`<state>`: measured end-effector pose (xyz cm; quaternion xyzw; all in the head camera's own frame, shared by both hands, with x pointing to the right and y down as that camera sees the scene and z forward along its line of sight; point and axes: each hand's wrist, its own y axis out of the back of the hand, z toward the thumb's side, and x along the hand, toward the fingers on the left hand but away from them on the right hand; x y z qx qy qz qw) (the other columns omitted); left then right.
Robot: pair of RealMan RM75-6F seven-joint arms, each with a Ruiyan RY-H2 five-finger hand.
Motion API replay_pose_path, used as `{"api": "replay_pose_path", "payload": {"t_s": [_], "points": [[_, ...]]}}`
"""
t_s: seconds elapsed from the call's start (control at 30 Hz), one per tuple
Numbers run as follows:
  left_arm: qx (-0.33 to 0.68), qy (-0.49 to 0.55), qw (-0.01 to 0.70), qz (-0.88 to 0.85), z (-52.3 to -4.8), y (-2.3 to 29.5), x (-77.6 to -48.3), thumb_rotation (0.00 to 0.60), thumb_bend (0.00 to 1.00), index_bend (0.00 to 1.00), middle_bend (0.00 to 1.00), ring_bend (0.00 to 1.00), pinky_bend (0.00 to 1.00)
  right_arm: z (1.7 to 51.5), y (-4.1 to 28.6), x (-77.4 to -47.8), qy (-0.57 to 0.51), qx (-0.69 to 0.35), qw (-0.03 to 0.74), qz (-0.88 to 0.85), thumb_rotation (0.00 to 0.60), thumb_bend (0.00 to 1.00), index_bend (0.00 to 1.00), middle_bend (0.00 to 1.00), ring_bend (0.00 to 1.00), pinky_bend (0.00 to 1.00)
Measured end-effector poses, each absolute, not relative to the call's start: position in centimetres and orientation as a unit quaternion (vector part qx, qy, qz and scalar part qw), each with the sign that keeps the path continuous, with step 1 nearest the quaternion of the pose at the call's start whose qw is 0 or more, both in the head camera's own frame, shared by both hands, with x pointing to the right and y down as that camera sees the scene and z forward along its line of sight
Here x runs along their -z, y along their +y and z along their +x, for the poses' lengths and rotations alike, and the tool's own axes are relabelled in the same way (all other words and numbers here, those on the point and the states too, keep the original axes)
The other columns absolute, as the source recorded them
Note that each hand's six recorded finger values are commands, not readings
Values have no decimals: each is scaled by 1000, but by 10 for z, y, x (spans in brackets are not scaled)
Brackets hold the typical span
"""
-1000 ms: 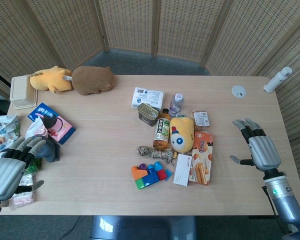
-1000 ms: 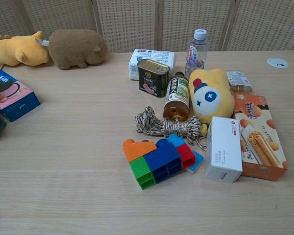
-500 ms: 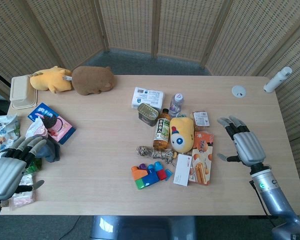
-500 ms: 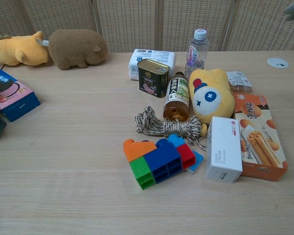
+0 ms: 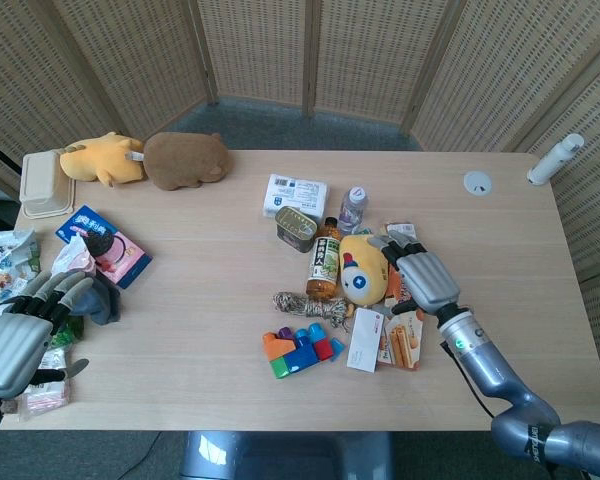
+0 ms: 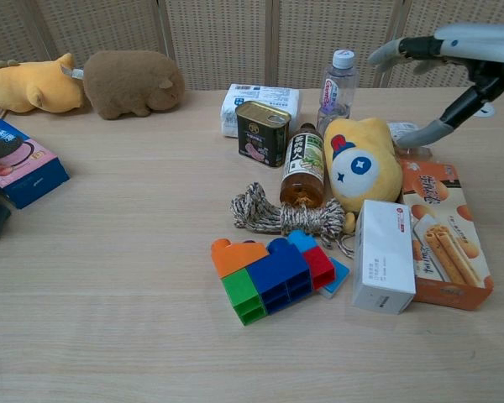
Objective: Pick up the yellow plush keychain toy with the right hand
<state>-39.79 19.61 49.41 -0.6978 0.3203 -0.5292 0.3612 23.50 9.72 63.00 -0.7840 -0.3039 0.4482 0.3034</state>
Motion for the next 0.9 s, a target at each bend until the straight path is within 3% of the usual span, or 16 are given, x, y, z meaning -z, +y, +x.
{"api": "replay_pose_path", "payload": {"t_s": [0.3,0.9], "points": [[532,321,361,-695,-400,197,-494,600,0,0,0,0,0,201,85,-654,-269,-455,306,-792,507,101,0,0,0,0],[539,321,360,-691,-401,196,-495,600,0,0,0,0,0,203,70,-709,-237,-499,301,-777,504,101,0,0,0,0]]}}
